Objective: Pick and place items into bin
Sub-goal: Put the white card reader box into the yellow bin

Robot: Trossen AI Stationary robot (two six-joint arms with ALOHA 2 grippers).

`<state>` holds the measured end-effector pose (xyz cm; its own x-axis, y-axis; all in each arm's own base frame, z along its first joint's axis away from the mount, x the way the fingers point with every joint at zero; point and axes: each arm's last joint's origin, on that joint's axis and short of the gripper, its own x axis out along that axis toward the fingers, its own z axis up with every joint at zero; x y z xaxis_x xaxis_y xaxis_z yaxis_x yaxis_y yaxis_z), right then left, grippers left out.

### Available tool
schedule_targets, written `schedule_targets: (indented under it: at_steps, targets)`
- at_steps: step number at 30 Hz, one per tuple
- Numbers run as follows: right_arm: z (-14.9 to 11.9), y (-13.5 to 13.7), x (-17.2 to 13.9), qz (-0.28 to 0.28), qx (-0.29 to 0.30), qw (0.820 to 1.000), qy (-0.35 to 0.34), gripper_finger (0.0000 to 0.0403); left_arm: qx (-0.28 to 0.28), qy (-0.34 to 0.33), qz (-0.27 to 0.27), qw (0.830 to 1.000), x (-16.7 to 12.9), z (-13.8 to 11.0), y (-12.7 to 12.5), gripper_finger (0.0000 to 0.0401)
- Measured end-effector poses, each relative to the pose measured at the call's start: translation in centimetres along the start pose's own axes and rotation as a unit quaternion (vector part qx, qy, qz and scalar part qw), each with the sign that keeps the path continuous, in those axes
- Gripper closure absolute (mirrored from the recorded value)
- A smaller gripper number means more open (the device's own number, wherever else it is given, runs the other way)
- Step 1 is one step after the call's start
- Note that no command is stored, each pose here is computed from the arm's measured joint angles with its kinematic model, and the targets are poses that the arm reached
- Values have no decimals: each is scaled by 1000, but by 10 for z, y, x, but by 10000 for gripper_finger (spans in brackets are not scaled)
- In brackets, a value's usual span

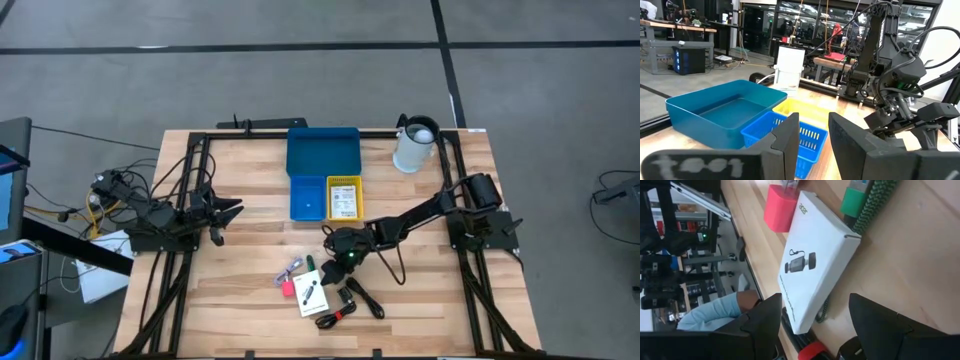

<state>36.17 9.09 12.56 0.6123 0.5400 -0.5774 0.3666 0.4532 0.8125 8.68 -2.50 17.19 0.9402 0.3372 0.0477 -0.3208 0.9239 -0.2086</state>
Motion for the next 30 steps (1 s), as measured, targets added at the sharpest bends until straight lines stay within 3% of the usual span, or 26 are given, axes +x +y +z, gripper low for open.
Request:
schedule_targets:
  at_steps: [30]
  targets:
    - [-2,1,1,-2,1,1000,-5,178,0,0,0,1000,0,0,0,306]
